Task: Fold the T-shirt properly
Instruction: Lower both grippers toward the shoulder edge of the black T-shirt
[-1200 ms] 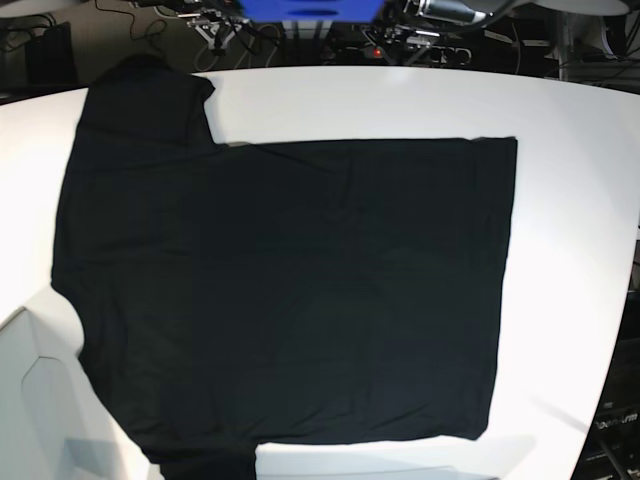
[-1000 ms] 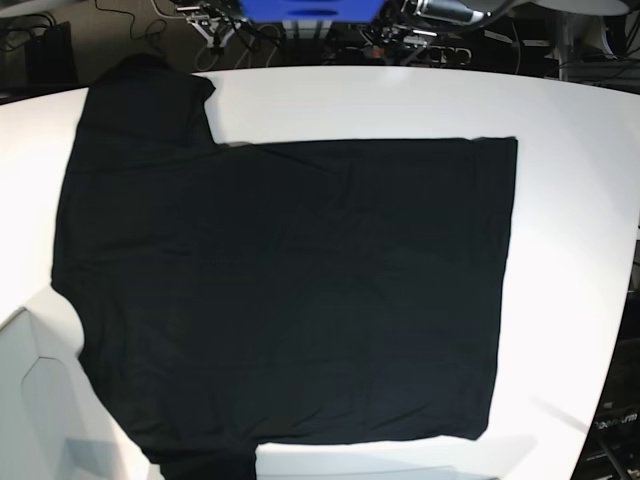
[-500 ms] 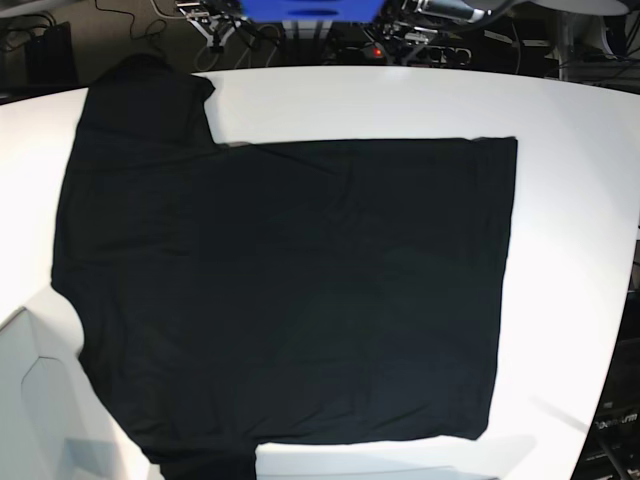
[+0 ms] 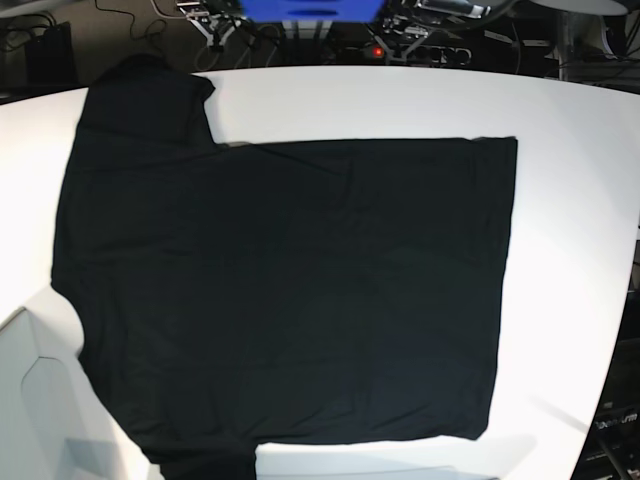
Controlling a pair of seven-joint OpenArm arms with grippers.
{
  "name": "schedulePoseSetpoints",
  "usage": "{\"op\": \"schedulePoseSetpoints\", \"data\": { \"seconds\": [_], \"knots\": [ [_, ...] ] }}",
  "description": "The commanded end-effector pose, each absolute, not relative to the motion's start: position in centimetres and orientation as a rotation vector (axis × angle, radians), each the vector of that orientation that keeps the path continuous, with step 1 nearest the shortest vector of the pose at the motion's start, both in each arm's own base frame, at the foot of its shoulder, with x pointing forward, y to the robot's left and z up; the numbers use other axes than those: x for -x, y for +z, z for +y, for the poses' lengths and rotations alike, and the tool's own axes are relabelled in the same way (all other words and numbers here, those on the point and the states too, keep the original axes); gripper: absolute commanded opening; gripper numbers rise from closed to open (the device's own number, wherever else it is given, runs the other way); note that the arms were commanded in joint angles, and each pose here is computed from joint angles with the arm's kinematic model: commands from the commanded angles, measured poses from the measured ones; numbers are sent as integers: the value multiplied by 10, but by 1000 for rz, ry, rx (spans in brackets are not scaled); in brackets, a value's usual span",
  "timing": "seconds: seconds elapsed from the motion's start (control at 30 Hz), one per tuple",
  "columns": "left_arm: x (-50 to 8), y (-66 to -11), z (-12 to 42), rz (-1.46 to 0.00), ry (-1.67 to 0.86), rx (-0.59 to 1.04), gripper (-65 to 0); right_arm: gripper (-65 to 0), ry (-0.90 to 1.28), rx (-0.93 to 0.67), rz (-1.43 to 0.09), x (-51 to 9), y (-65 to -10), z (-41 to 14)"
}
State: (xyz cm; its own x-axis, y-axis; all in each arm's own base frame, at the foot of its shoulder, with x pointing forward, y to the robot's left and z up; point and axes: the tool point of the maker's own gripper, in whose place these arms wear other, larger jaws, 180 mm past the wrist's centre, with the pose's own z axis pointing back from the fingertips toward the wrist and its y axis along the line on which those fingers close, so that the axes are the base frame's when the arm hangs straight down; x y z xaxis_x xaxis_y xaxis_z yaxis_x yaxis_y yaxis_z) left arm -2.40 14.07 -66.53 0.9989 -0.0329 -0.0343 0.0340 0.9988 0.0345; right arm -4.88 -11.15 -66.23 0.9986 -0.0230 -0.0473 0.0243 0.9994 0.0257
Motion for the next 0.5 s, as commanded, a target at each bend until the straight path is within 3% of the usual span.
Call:
{"op": "schedulePoseSetpoints", "data": {
  "seconds": [0.0, 0.27, 0.47],
  "knots": [
    [30, -665, 144, 42, -38, -39, -648, -650, -28, -11, 68, 62, -661, -114],
    [16, -660, 156, -61, -46, -56, -646, -650, -30, -14, 77, 67, -661, -112],
    [21, -659, 155, -60, -47, -52, -649, -650, -30, -14, 91, 76, -660, -112]
  ]
}}
